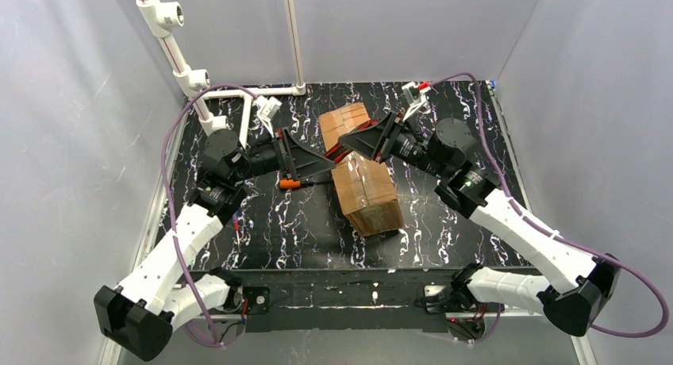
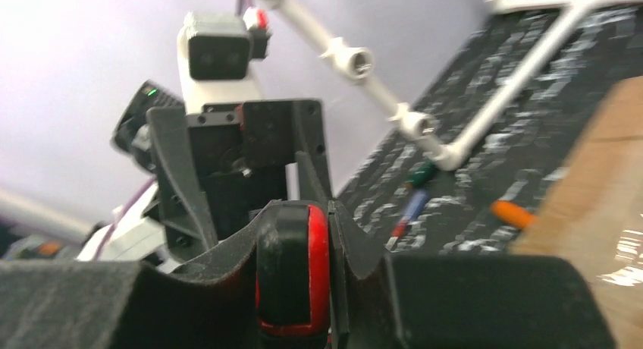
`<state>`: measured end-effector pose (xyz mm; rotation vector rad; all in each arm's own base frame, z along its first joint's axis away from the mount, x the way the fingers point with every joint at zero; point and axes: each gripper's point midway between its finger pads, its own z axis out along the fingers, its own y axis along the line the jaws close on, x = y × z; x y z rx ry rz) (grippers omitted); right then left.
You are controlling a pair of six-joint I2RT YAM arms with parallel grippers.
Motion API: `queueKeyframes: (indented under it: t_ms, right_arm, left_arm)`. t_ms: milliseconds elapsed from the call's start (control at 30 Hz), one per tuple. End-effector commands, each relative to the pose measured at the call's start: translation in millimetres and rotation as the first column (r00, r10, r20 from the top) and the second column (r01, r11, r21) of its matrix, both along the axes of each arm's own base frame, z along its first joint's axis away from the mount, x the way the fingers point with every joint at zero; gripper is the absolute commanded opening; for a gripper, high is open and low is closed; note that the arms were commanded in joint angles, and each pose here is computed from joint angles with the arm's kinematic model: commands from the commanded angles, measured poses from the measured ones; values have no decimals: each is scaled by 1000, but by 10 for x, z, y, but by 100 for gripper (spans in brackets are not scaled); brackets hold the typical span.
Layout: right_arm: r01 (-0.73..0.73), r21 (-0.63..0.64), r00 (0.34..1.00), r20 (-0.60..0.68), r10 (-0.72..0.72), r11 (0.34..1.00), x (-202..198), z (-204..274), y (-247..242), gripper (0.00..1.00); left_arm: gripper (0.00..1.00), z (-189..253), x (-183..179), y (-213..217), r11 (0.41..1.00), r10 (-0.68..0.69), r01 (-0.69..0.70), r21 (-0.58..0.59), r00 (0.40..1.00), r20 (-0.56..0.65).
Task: Unpack the express box
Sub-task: Adjust the knife, then cut the express box at the center of the board.
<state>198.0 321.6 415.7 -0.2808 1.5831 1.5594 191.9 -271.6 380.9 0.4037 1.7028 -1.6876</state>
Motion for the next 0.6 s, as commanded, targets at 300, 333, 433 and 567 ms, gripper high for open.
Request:
queueKeyframes:
  t_ms: [300,333,433,567]
  right_arm:
    - [607,-283,785,363,-502,743,903,306,-733,1]
    - [627,-286,768,383,-513,724,975,341,-724,1]
    - [658,-291,737,439,-514,695,1120,417,-600,1]
    - [712,-336,687,514,-513,617,1264,430,-452,1]
  left_arm:
    - [85,-704,370,641,858,469,-374,352,851,-238]
    - [83,-731,419,601,862,473,-377,338,839,-270]
    - [80,-897,569,556,829,535,-420,368,786,-309]
    - [79,-1111,686,318,800,565,-416,432,765,-309]
